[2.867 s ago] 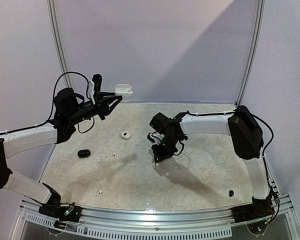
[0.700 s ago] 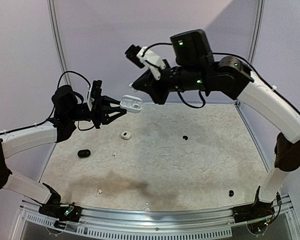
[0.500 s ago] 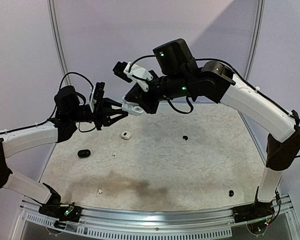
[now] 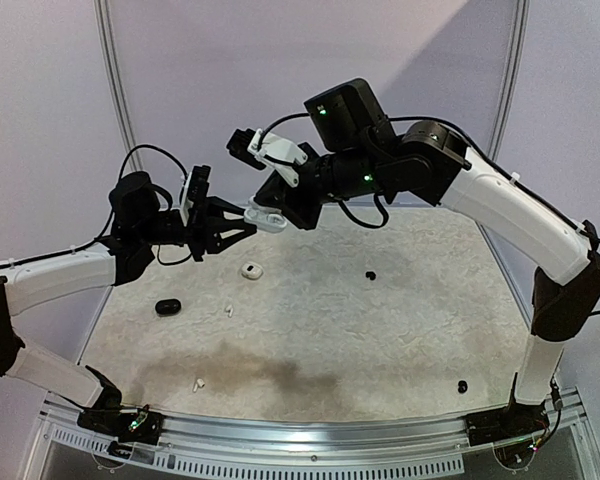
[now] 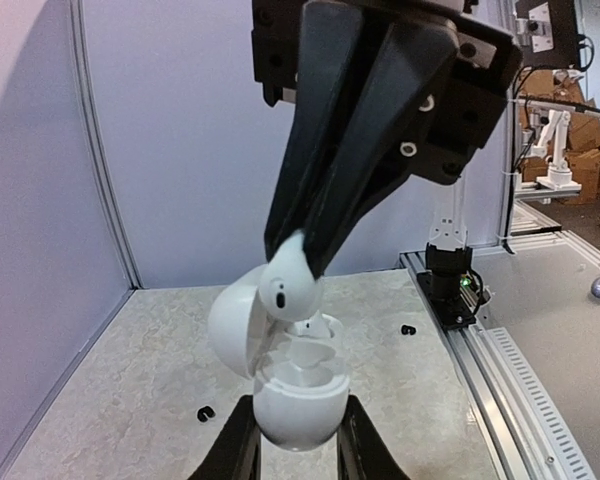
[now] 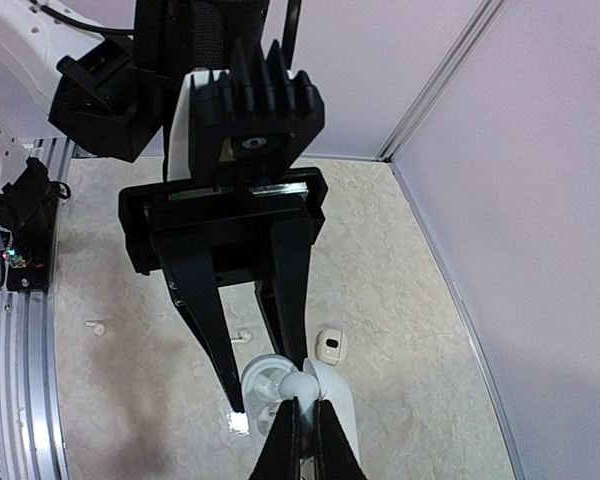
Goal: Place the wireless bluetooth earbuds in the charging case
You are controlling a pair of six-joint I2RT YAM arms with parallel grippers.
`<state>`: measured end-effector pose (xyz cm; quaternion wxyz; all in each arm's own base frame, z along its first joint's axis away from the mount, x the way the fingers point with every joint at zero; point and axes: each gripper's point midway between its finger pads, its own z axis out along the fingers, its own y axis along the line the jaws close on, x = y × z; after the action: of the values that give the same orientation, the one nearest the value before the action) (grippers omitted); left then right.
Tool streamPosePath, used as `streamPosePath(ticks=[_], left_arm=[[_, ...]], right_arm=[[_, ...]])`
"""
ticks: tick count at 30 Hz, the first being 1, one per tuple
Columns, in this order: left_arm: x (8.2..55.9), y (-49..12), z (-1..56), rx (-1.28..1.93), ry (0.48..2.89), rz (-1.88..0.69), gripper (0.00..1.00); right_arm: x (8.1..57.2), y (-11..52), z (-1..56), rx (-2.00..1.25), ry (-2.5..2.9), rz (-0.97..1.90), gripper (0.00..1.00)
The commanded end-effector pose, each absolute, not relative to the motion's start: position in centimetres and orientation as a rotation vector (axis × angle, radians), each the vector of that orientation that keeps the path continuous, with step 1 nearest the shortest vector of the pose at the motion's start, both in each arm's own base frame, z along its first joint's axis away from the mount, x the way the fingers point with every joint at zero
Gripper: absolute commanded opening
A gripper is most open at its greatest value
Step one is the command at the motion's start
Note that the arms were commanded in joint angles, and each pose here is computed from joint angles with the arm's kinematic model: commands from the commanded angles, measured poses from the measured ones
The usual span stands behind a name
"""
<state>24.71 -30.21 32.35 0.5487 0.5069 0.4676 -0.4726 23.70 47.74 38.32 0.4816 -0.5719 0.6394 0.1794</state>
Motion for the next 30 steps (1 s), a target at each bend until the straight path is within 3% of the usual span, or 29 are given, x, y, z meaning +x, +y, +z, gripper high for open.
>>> streamPosePath(ticks=[1, 21, 26, 30], left_arm=[[24.2, -30.5, 33.1, 1.216, 1.078, -1.119, 0.0], [24.1, -30.6, 33.2, 1.254, 1.025, -1.073, 0.0], [24.1, -30.6, 33.2, 1.261, 1.021, -1.073, 0.0], [24.2, -30.5, 33.1, 1.25, 1.037, -1.073, 0.0]], right_arm=[[23.8, 48.2, 36.5, -1.44, 1.588, 0.4, 0.0], [23.3, 48.7, 33.3, -1.575, 1.584, 0.342, 0.0], [24.0, 48.7, 32.7, -1.556, 1.608, 0.302, 0.27], [24.0, 48.6, 33.5, -1.531, 1.607, 0.308, 0.33]])
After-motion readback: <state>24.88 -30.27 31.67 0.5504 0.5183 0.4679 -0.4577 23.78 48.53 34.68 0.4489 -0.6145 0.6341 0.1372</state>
